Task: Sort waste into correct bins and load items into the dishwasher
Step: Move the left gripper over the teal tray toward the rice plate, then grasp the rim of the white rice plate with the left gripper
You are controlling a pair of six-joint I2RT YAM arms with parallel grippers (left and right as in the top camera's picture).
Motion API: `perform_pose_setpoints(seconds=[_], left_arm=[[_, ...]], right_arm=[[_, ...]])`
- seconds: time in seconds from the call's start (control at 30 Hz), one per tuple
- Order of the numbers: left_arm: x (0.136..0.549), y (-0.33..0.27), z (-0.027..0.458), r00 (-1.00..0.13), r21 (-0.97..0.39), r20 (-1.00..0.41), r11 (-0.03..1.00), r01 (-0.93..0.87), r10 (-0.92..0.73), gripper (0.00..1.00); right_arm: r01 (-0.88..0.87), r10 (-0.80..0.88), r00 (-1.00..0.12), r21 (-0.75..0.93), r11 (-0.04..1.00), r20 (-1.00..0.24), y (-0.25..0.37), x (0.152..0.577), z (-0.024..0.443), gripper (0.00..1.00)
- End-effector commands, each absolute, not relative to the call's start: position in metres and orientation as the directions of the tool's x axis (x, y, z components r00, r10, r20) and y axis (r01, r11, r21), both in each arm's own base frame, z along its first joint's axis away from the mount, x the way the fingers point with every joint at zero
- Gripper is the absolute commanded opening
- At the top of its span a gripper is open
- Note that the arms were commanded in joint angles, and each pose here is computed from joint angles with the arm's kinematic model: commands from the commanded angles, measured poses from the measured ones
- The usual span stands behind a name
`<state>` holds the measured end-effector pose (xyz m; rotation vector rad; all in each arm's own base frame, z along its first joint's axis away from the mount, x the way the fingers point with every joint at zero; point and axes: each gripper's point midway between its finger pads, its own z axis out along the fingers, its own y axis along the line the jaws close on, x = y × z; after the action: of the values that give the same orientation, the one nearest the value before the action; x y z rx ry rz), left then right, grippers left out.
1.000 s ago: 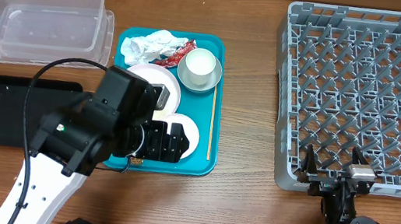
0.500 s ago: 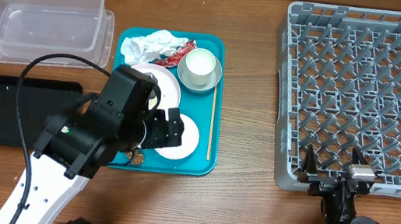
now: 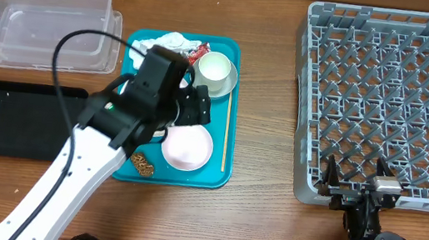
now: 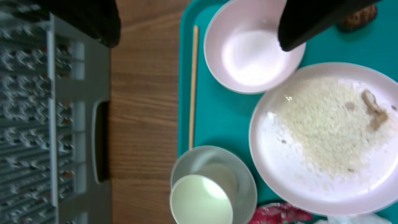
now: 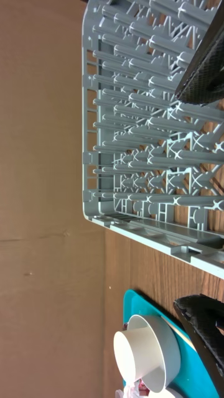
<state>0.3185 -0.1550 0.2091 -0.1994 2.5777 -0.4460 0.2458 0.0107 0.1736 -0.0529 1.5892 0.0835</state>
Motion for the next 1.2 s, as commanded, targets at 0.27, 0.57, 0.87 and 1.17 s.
perform_pose_setpoints(seconds=[0.27,0.57,0.87,1.17], left_arm=[[0.37,-0.133,0.154,-0.835,-0.099,-0.523,0.985,-0.139,-0.17,0.68],[0.4,-0.147,0.096,-0.862,-0.053,-0.491,0.992,-0.114,-0.125,0.61],[0.395,-0.145,0.036,-0.919,0.017,-0.381,0.993,-0.114,-0.099,0.52],[0.381,-0.153,0.025,-0.948,0.005,-0.31,0.997,-0.078,-0.073,0.53]], right_arm=[[-0.089,0.021,-0.016,0.023,0.996,-1.0,0.011,0.246,0.172,1.0],[-0.089,0.021,-0.016,0.023,0.996,-1.0,0.011,0.246,0.172,1.0],[-0.089,0.021,-0.016,0.023,0.996,-1.0,0.011,0.246,0.172,1.0],[-0.089,0.021,-0.016,0.023,0.996,-1.0,0.011,0.246,0.172,1.0]])
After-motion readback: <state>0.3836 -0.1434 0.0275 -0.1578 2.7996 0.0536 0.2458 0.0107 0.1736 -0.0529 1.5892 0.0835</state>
